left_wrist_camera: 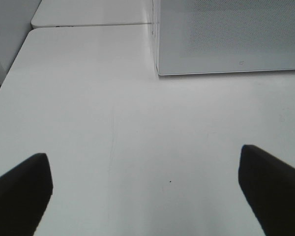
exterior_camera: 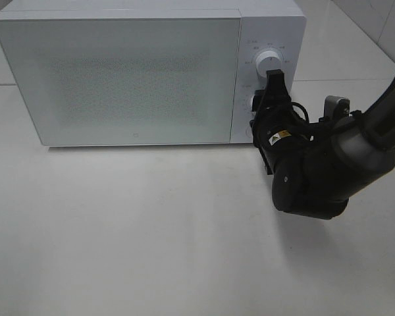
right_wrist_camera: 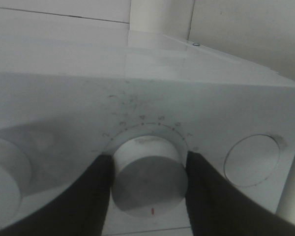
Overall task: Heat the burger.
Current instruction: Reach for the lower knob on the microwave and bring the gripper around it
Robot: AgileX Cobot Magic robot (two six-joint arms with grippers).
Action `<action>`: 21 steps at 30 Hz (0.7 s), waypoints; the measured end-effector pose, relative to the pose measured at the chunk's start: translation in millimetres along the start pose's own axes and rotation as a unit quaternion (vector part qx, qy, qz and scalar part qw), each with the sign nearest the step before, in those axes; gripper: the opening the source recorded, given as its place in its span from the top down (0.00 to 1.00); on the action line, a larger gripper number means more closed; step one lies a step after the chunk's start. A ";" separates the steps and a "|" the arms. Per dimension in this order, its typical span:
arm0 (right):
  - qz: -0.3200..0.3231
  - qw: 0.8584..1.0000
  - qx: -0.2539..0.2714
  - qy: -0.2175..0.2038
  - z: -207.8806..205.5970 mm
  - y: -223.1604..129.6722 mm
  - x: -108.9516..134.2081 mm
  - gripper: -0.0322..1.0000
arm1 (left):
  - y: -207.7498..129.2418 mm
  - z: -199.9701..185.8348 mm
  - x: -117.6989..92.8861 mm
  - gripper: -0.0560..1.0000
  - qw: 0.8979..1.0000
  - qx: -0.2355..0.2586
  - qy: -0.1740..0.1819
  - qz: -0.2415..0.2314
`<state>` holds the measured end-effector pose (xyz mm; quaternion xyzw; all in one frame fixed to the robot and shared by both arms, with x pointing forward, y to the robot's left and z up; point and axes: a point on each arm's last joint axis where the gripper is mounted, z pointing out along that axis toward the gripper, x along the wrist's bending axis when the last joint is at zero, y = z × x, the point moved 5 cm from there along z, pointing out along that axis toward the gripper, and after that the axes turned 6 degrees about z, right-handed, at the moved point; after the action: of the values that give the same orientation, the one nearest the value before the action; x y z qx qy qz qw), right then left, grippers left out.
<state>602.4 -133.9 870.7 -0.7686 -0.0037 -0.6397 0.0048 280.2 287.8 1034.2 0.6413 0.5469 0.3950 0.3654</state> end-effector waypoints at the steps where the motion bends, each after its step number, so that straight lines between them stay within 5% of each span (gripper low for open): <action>1: 0.000 1.000 0.000 0.000 0.0 0.0 0.0 0.54 | 0.0 0.0 0.0 0.03 1.000 0.000 0.000 0.000; 8: 0.111 0.994 -0.005 0.000 0.0 1.1 0.0 0.54 | 0.0 0.0 0.0 0.03 1.000 0.000 0.000 0.000; 21: 0.134 0.991 -0.005 0.000 0.0 1.1 0.0 0.54 | 0.0 0.0 0.0 0.03 1.000 0.000 0.000 0.000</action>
<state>602.4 -135.1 870.7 -0.7619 0.1028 -0.6336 0.0866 280.2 287.8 1034.2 0.6413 0.5469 0.3950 0.3654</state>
